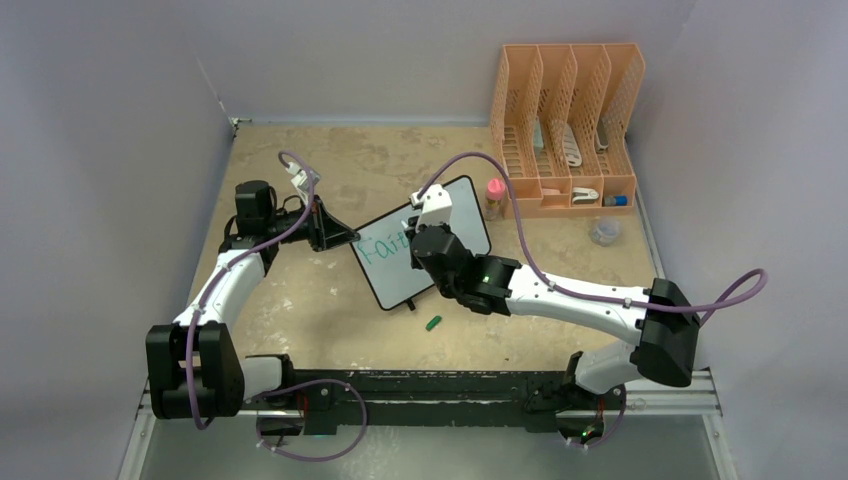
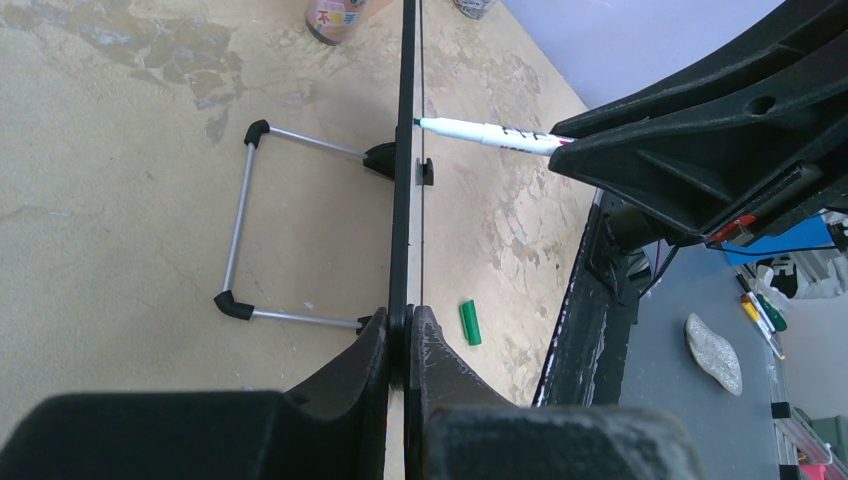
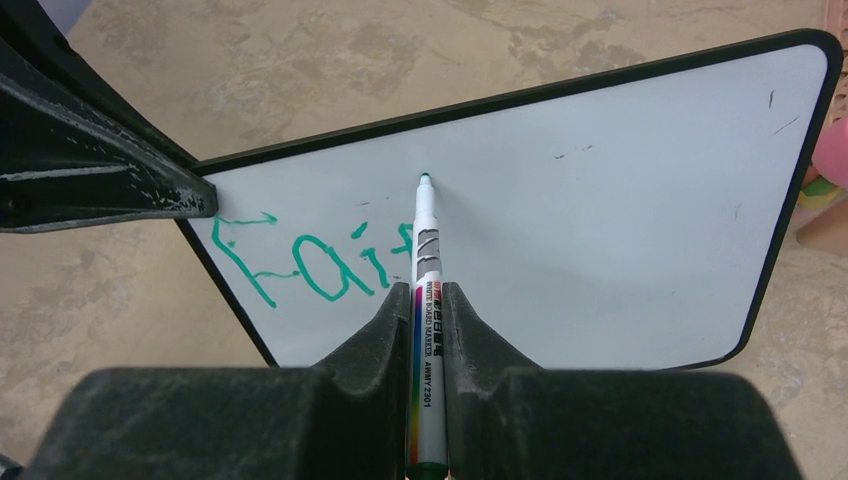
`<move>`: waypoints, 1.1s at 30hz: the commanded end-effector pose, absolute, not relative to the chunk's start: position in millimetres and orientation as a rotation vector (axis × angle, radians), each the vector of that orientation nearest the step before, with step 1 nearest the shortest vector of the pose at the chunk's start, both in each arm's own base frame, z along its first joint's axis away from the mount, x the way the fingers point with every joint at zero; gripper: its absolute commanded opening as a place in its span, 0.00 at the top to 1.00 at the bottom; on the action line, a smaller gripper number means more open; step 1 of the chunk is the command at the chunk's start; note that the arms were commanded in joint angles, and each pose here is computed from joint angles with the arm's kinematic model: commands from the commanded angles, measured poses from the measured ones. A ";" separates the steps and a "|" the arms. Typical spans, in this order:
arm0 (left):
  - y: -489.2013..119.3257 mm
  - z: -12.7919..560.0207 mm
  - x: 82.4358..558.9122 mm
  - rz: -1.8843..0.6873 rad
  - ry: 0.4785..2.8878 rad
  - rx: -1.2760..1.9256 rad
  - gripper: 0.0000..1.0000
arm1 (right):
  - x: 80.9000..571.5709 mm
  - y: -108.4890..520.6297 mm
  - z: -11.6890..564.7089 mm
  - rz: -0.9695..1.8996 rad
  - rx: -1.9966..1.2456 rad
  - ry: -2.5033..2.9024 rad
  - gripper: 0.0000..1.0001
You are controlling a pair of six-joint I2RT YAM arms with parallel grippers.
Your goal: Write a sentence on the whiteboard
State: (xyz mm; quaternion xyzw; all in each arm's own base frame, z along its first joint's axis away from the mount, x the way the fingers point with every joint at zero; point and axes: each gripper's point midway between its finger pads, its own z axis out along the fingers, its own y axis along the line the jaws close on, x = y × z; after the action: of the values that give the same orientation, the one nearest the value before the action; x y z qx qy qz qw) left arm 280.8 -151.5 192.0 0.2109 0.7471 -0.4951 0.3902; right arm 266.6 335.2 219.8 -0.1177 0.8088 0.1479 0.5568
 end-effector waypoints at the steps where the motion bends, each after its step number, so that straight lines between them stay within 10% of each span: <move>1: -154.6 193.0 281.1 -1.249 1.892 0.571 1.00 | 264.0 335.7 220.7 0.374 -0.261 1.928 1.00; 33: -154.6 192.7 281.0 -1.249 1.893 0.571 1.00 | 243.8 316.9 176.0 0.341 -0.279 2.070 1.00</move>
State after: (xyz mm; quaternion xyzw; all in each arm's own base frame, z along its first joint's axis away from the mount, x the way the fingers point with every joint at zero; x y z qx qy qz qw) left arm 279.8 -152.4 189.8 0.2072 0.7513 -0.4942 0.3852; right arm 246.0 318.9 173.7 -0.1221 0.8505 0.1322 0.4943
